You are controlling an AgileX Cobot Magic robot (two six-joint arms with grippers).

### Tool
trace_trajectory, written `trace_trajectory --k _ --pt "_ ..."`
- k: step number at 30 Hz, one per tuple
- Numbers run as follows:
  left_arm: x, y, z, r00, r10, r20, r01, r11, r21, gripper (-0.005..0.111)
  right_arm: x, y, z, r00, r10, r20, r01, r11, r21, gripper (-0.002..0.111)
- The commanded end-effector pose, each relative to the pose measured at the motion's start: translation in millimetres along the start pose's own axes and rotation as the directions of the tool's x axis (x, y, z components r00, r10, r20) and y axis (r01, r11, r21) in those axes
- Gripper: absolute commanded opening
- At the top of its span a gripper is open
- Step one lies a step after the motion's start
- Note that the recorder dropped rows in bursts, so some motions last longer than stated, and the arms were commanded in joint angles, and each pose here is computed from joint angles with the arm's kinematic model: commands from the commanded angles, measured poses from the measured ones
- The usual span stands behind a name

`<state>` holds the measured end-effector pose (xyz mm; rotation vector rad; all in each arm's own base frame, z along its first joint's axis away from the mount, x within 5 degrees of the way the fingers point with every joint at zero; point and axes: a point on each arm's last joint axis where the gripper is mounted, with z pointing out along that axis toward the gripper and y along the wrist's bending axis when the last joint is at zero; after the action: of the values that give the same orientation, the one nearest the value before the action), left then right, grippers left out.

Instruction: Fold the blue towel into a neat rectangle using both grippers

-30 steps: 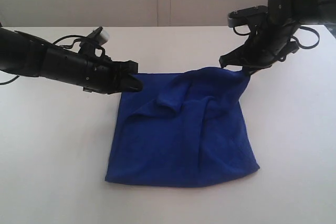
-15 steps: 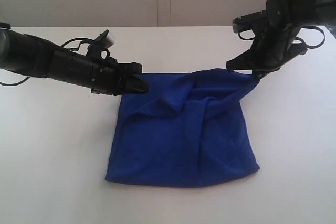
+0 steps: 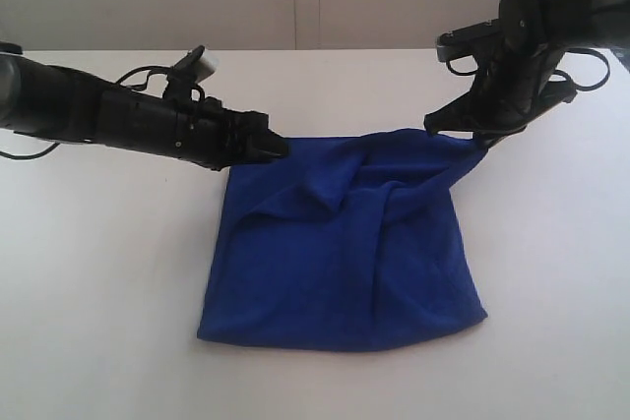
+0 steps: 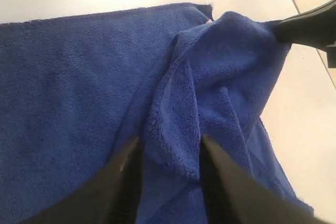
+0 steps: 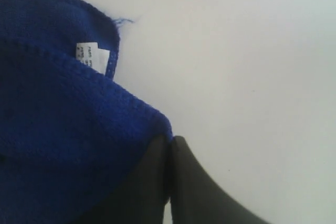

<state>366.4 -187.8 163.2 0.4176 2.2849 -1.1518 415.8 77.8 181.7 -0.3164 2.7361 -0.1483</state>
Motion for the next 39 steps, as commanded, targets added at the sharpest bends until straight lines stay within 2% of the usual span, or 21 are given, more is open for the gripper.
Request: trace_trajectory --k 1,17,21,27,31,39 --pt "-9 -4.1 11 1.000 0.021 0.005 -0.022 0.996 0.092 0.043 1 -3 0 1.000 0.005 0.000 -0.005 1.000 0.007 0.000" --pt "-12 21.6 49 0.999 0.039 -0.024 -0.034 0.983 0.180 0.043 1 -3 0 1.000 0.007 -0.003 -0.007 1.000 0.006 0.000" --pt "-10 19.5 53 0.998 0.045 -0.039 -0.035 0.973 0.229 0.043 1 -3 0 1.000 0.007 -0.003 -0.007 1.000 0.006 0.000" --pt "-3 14.2 59 0.991 0.111 -0.076 -0.091 0.969 0.229 0.043 1 -3 0 1.000 0.007 -0.001 -0.007 1.000 0.006 0.000" --pt "0 17.4 60 0.986 0.135 -0.095 -0.115 0.974 0.196 0.043 1 -3 0 1.000 0.007 -0.001 -0.007 1.000 0.006 0.000" --pt "0 21.5 63 0.990 0.114 -0.083 -0.098 0.979 0.179 0.043 1 -3 0 1.000 0.007 0.001 -0.007 1.000 0.006 0.000"
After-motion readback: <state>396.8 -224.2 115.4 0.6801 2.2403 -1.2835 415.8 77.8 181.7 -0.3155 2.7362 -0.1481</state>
